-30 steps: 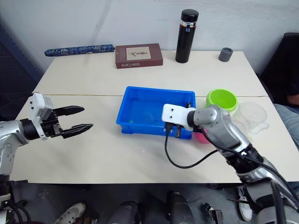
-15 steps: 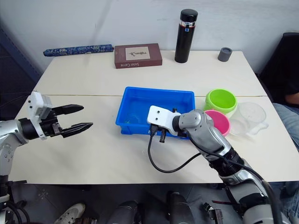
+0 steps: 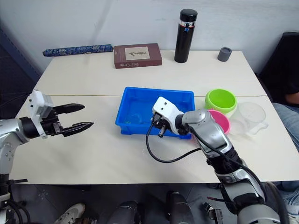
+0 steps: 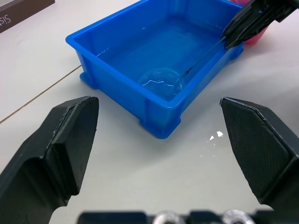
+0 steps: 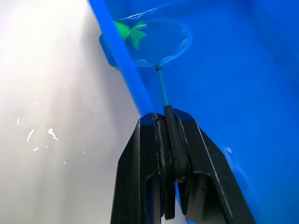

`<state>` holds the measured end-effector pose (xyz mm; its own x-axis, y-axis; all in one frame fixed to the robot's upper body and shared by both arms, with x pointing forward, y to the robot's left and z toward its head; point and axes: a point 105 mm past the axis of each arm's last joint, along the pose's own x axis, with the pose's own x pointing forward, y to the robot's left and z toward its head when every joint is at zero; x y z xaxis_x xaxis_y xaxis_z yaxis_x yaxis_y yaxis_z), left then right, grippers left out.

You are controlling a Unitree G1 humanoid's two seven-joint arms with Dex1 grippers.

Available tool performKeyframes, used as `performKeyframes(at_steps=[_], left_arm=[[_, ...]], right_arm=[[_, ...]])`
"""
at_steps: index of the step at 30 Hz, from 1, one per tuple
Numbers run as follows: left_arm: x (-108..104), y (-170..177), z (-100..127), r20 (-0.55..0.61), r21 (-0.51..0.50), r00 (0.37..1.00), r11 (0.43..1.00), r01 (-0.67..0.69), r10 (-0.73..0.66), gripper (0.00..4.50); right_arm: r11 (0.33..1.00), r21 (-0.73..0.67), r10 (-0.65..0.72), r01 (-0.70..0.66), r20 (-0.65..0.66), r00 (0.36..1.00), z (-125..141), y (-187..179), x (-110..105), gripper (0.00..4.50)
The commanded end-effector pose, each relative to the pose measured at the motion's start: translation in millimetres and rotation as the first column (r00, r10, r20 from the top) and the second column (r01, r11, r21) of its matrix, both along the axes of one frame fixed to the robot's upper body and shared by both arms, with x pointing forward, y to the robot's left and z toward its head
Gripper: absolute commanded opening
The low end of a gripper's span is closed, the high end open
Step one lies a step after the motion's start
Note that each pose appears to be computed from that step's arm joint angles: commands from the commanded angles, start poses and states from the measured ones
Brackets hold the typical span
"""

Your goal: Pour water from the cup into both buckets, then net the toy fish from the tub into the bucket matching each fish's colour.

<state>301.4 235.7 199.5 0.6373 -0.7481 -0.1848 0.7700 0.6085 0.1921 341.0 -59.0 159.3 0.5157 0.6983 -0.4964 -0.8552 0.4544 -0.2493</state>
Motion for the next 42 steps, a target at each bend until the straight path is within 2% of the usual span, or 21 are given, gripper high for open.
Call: performKeyframes(at_steps=[1,9,12,17,20,25,32,38,42], left_arm=[[-0.3,-1.8,12.0,0.043,0.012,0.999,1.0,0.016,-0.017,4.48],[1.8,-3.8,12.6,0.042,0.015,0.999,1.0,0.025,-0.025,4.48],[2.0,-3.6,12.8,0.042,0.015,0.999,1.0,0.026,-0.027,4.48],[1.6,-3.4,13.3,0.042,0.017,0.999,1.0,0.027,-0.028,4.48],[0.8,-3.1,13.3,0.042,0.017,0.999,1.0,0.025,-0.026,4.48],[-0.6,-2.3,13.2,0.04,0.017,0.999,1.0,0.02,-0.021,4.48],[-1.9,-1.2,13.1,0.041,0.016,0.999,1.0,0.014,-0.014,4.48],[-1.0,-1.7,13.1,0.042,0.016,0.999,1.0,0.013,-0.014,4.48],[-0.1,-2.5,13.2,0.042,0.016,0.999,1.0,0.016,-0.017,4.48]], right_arm=[[0.999,0.032,-0.017,0.016,0.043,0.999,18.1,-4.1,3.7,0.0],[0.998,0.035,-0.061,0.059,0.057,0.996,22.3,-14.6,9.4,0.0],[0.997,-0.011,-0.071,0.072,0.095,0.993,22.2,-19.5,12.8,0.0],[0.981,-0.178,-0.041,0.072,0.172,0.984,11.9,-28.1,19.2,0.0],[0.98,-0.196,0.001,0.032,0.168,0.986,7.4,-23.0,15.5,0.0],[0.984,-0.172,0.07,-0.045,0.141,0.988,2.4,-3.0,5.4,0.0],[0.991,-0.1,0.096,-0.086,0.101,0.99,0.0,20.2,-4.7,0.0],[0.998,0.052,0.038,-0.041,0.048,0.998,10.0,30.8,-4.4,0.0],[0.993,0.116,-0.012,0.011,0.012,1.0,18.7,23.7,0.2,0.0]])
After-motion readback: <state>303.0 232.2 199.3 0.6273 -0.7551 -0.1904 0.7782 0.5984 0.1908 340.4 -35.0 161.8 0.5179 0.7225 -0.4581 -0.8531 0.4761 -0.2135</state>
